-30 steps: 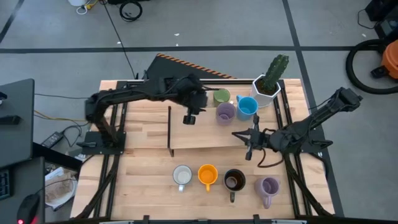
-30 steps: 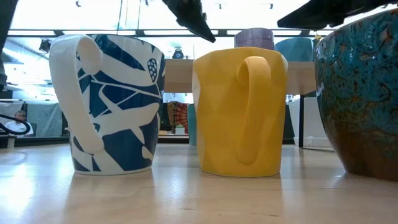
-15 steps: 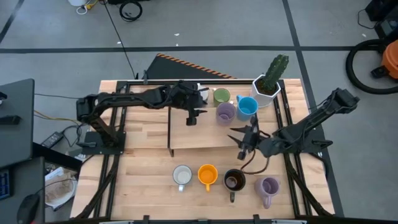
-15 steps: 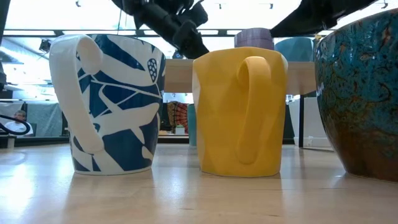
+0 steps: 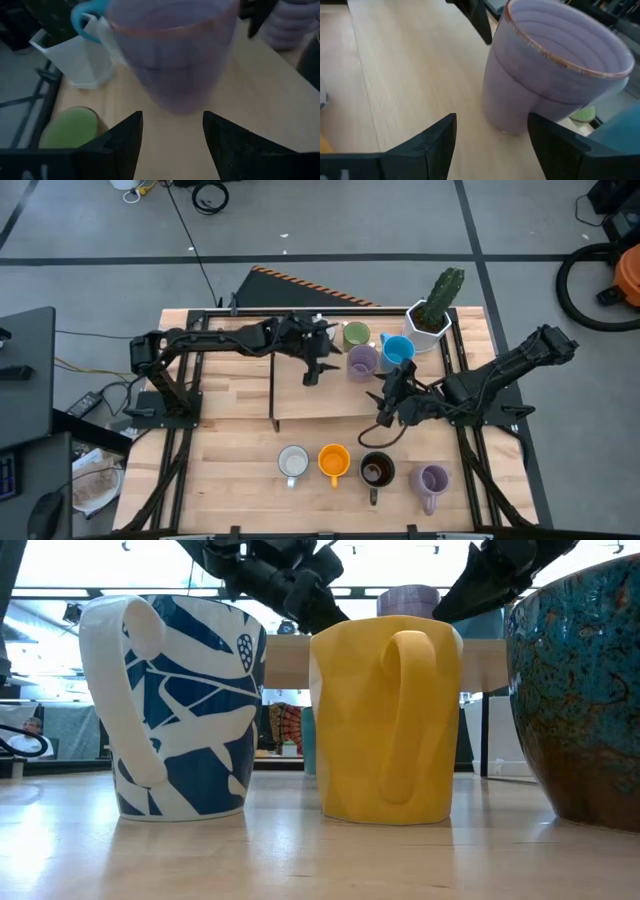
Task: Place coffee mugs
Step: Put the purple mug on the shelf
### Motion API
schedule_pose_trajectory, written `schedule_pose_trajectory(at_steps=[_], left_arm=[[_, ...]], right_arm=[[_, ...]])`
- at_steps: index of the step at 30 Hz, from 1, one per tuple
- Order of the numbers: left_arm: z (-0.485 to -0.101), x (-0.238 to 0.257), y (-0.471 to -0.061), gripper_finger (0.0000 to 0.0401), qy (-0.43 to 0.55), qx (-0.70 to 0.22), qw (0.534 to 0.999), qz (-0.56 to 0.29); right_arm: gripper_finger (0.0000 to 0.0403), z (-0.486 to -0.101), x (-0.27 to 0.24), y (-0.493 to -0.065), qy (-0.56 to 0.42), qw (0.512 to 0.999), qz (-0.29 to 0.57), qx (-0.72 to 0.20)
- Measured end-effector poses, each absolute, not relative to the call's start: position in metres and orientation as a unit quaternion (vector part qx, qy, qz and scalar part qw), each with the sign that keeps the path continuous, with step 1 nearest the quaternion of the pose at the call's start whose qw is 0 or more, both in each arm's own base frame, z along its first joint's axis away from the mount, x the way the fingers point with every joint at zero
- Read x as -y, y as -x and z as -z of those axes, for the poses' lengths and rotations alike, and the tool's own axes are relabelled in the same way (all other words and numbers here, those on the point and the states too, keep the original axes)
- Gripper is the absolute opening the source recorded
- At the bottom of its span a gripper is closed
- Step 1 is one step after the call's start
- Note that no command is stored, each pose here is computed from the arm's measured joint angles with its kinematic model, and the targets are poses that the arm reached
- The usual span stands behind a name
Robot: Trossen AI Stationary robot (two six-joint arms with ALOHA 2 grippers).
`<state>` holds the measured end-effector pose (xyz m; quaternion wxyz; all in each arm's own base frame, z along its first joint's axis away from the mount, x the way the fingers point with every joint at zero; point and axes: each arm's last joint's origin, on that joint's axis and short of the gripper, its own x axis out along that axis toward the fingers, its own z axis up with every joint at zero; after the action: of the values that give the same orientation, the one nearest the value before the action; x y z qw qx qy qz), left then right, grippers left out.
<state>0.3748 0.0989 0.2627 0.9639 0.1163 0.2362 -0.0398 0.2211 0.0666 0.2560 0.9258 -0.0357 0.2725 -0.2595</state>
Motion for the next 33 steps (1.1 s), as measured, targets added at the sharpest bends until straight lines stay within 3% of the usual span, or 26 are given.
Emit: schedule_pose_trajectory(at_steps=[33], left_arm=[[-0.257, -0.076, -0.383, 0.0215, -0.128, -0.234, 0.960, 0.082]], right_arm=[[0.0249, -0.256, -0.068, -0.221, 0.017, 0.927, 0.262, -0.268]])
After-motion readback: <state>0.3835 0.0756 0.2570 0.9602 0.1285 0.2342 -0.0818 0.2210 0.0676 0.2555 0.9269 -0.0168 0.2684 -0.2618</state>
